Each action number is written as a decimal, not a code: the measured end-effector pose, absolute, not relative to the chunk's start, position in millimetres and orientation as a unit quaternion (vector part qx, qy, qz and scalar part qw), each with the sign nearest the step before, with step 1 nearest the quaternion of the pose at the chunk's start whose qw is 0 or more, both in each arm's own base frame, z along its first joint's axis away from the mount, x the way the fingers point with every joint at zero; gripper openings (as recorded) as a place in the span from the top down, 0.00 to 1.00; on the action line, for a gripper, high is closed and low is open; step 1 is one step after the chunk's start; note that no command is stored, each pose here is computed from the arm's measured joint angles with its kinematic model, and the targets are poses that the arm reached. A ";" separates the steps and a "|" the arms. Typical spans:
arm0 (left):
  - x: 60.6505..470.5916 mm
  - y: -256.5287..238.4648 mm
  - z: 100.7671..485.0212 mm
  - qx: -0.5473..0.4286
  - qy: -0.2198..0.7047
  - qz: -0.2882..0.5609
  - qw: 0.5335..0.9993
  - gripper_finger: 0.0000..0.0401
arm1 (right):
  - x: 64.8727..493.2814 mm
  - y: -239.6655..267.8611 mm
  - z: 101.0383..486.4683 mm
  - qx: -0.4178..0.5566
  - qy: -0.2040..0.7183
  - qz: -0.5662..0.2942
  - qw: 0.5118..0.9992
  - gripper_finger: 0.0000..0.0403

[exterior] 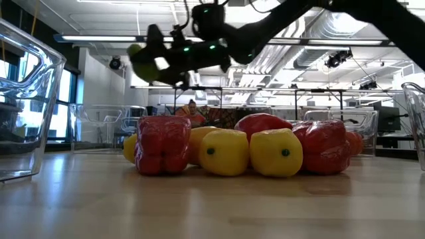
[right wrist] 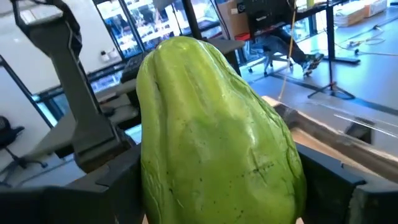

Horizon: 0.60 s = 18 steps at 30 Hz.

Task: Sort produce into baskets
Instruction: Put the green chayote into the top left transparent bin

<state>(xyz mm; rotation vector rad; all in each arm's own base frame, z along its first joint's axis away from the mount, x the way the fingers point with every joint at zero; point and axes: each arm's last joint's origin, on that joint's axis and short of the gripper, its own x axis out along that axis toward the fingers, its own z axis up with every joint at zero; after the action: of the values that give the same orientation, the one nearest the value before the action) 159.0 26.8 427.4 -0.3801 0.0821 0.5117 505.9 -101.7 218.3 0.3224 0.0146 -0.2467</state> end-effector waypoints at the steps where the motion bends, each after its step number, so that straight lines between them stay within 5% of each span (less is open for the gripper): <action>1: 158.9 26.8 427.5 -0.187 0.040 0.251 0.949 0.01 | 511.2 -102.7 216.9 0.165 0.005 -0.122 0.979 0.25; 18: 158.9 26.7 427.4 -0.186 0.041 0.251 0.949 0.01 | 546.2 -106.2 205.9 0.174 0.065 -0.123 0.975 0.22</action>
<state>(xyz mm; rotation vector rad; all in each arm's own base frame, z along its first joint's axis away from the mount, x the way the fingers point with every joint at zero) 158.9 26.7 427.4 -0.3791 0.0825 0.5109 546.2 -106.2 205.9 0.3509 0.1319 -0.2471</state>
